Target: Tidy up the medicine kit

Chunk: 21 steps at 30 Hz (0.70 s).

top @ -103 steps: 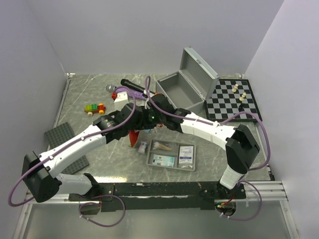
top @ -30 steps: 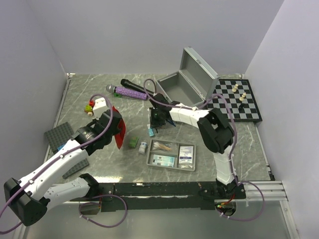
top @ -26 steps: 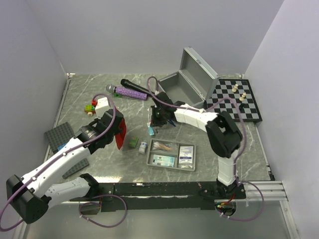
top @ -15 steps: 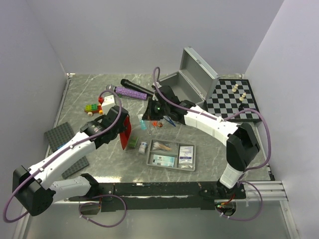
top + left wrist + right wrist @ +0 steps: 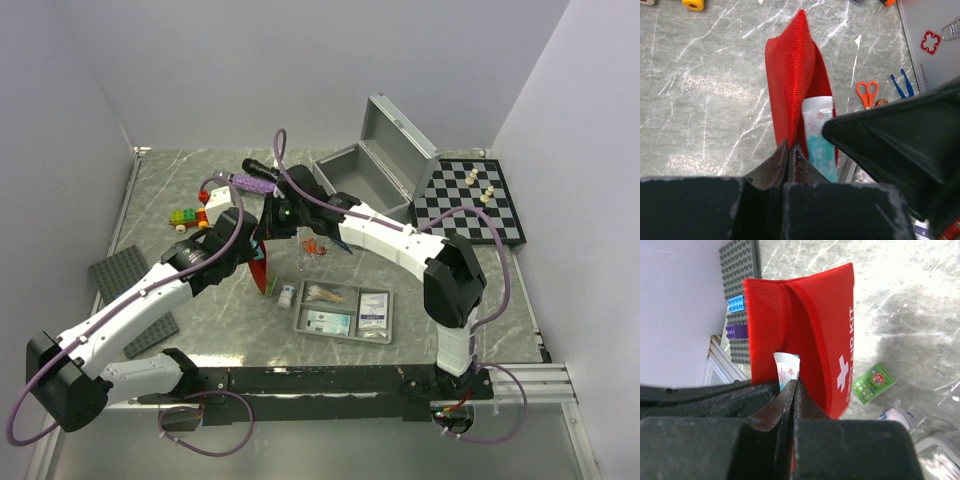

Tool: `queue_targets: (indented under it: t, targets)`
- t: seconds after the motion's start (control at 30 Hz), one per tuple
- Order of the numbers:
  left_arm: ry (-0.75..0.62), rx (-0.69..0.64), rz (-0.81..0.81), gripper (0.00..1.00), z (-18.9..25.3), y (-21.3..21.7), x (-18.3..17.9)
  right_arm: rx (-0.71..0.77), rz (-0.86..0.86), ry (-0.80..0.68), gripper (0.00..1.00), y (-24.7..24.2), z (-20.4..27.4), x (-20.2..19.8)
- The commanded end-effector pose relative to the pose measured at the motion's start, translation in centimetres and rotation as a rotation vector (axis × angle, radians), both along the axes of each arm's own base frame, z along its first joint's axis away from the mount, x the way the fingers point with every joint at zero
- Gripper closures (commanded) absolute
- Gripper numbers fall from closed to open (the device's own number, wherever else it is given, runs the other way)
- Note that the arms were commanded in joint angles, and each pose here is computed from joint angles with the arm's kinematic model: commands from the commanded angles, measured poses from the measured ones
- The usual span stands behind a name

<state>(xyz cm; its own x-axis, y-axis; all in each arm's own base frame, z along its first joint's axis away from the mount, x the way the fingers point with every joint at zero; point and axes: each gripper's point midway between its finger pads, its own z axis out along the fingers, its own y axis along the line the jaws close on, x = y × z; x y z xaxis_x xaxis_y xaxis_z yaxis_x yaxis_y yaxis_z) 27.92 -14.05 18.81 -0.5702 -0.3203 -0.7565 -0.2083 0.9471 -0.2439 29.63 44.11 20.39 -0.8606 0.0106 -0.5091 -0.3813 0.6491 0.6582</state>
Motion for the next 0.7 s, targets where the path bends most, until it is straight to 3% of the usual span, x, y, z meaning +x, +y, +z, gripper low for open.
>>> queue_targets:
  t: [0.0,0.13,0.23,0.47,0.67]
  targets:
    - [-0.073,-0.069,-0.001,0.99,2.9,-0.7,0.6,0.006,0.004,-0.001,0.85,0.6,1.1,-0.2]
    - [-0.083,-0.061,0.012,0.99,3.2,-0.3,0.6,0.015,-0.016,-0.022,0.55,0.0,1.8,-0.3]
    - [-0.081,-0.056,0.014,0.99,3.0,-0.2,0.5,0.015,-0.035,-0.044,0.45,-0.6,2.8,-0.2]
    - [-0.093,-0.018,0.042,0.99,3.2,1.3,-0.1,-0.02,-0.099,-0.137,0.42,-5.6,3.8,0.4]
    - [-0.124,0.025,0.104,0.99,3.9,3.9,-1.2,-0.272,-0.179,-0.181,0.42,-11.9,-2.1,1.8]
